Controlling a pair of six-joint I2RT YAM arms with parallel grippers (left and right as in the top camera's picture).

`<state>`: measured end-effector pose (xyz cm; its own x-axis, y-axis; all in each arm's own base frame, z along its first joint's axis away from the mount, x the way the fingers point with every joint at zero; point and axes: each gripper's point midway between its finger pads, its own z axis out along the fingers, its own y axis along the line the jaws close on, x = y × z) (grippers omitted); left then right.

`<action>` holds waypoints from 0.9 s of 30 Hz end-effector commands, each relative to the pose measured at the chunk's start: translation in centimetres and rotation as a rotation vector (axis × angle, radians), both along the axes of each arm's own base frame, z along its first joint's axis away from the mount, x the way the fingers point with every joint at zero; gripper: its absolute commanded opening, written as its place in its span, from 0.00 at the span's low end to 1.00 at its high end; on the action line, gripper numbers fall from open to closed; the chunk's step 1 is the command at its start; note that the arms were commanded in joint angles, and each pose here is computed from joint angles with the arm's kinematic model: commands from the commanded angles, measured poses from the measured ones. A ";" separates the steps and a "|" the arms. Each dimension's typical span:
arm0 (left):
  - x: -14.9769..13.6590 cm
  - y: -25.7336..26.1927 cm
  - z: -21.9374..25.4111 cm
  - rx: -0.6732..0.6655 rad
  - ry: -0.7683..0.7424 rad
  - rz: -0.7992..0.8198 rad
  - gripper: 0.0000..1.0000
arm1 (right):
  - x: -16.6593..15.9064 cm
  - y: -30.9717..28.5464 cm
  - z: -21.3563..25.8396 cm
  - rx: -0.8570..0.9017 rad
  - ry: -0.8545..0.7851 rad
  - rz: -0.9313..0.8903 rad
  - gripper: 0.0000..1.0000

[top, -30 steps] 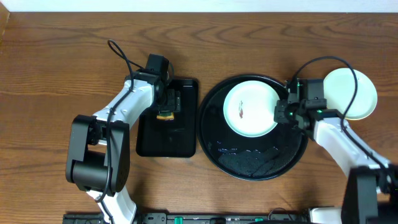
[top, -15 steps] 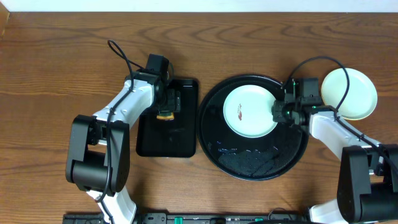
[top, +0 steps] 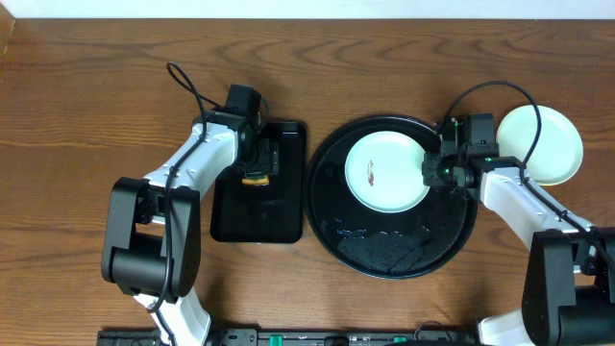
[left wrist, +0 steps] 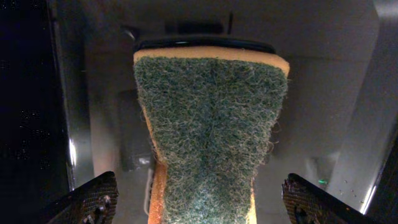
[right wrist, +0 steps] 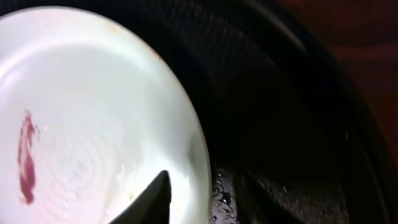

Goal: Clean dirty plates on tray and stack at the side

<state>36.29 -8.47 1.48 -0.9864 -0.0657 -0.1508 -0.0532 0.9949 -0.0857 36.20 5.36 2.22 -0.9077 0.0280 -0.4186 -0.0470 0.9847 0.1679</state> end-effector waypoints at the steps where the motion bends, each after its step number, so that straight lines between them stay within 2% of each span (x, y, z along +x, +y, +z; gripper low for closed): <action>1: -0.3 0.3 -0.3 0.014 0.007 0.001 0.86 | 0.2 -0.4 0.4 -0.021 -0.016 0.002 0.33; 4: -0.2 0.3 -0.3 0.013 0.003 0.001 0.86 | -0.1 -0.4 0.1 -0.021 -0.012 0.003 0.27; 7: 0.0 0.2 -0.2 0.011 -0.004 0.001 0.86 | -0.4 -0.4 -0.3 -0.021 -0.006 0.004 0.16; 16: 0.1 0.2 -0.2 0.010 -0.008 0.001 0.86 | -1.1 -0.5 -1.1 -0.023 0.005 0.004 0.21; 27: 0.7 0.1 -0.1 0.006 -0.033 0.002 0.86 | -1.3 -0.5 -2.0 -0.024 0.027 0.004 0.06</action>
